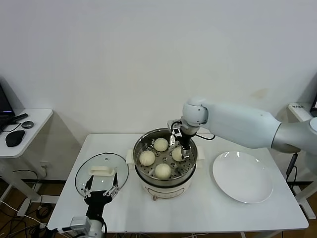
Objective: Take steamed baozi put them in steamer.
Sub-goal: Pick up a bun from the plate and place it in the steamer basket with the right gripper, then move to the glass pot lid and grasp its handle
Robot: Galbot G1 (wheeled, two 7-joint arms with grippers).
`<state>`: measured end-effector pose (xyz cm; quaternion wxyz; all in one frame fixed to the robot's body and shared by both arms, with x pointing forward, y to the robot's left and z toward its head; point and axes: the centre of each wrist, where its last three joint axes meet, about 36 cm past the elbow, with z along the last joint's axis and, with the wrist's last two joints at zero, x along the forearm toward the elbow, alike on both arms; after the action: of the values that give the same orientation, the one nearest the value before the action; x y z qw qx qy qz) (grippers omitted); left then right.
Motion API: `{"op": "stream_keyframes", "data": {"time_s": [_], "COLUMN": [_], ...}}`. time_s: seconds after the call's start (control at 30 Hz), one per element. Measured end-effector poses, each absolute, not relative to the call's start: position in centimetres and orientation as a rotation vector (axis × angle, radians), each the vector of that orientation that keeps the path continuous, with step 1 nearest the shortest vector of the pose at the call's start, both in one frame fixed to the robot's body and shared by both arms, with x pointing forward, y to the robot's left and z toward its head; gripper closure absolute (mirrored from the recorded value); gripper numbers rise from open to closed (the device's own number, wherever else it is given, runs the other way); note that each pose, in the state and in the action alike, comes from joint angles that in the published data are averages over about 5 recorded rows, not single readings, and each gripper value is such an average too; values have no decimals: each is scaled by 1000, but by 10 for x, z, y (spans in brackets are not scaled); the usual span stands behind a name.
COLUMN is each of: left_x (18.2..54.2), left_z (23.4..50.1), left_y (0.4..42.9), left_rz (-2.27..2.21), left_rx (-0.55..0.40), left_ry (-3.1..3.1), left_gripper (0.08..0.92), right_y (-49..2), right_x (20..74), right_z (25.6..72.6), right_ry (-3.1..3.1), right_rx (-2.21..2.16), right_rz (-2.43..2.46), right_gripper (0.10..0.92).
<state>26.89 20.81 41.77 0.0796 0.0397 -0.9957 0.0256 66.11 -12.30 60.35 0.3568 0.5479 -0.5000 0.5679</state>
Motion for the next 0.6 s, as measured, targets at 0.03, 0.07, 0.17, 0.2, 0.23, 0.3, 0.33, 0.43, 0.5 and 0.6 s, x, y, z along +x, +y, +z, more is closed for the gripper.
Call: {"op": "stream_keyframes", "data": {"time_s": [0.03, 0.07, 0.17, 0.2, 0.23, 0.3, 0.33, 0.43, 0.5, 0.6], "left_x": [269, 269, 267, 267, 266, 265, 264, 263, 261, 260], "left_z": [418, 418, 417, 417, 417, 417, 416, 415, 415, 415], "left_y": [208, 208, 208, 209, 209, 210, 210, 211, 211, 211], "left_rz": [78, 79, 89, 93, 98, 107, 111, 122, 126, 126], "left_rx": [119, 118, 120, 123, 127, 135, 139, 151, 150, 143], "left_ry": [-2979, -2978, -2975, -2976, -2976, -2979, -2980, -2984, -2989, -3002], "left_gripper": [177, 177, 177, 177, 177, 177, 177, 177, 177, 177], "right_y": [-125, -128, -140, -146, -152, -163, -169, -188, -201, -223], "right_x": [661, 661, 663, 664, 666, 668, 669, 669, 667, 663], "right_z": [605, 607, 615, 619, 623, 633, 639, 654, 660, 663], "right_ry": [-1298, -1308, -1373, -1411, -1457, -1572, -1642, -1884, -2059, -2328], "right_rx": [1415, 1416, 1422, 1426, 1432, 1445, 1452, 1463, 1457, 1419], "right_rz": [1463, 1458, 1425, 1407, 1387, 1343, 1319, 1240, 1175, 1046], "right_gripper": [208, 205, 200, 200, 200, 200, 200, 200, 200, 200]}}
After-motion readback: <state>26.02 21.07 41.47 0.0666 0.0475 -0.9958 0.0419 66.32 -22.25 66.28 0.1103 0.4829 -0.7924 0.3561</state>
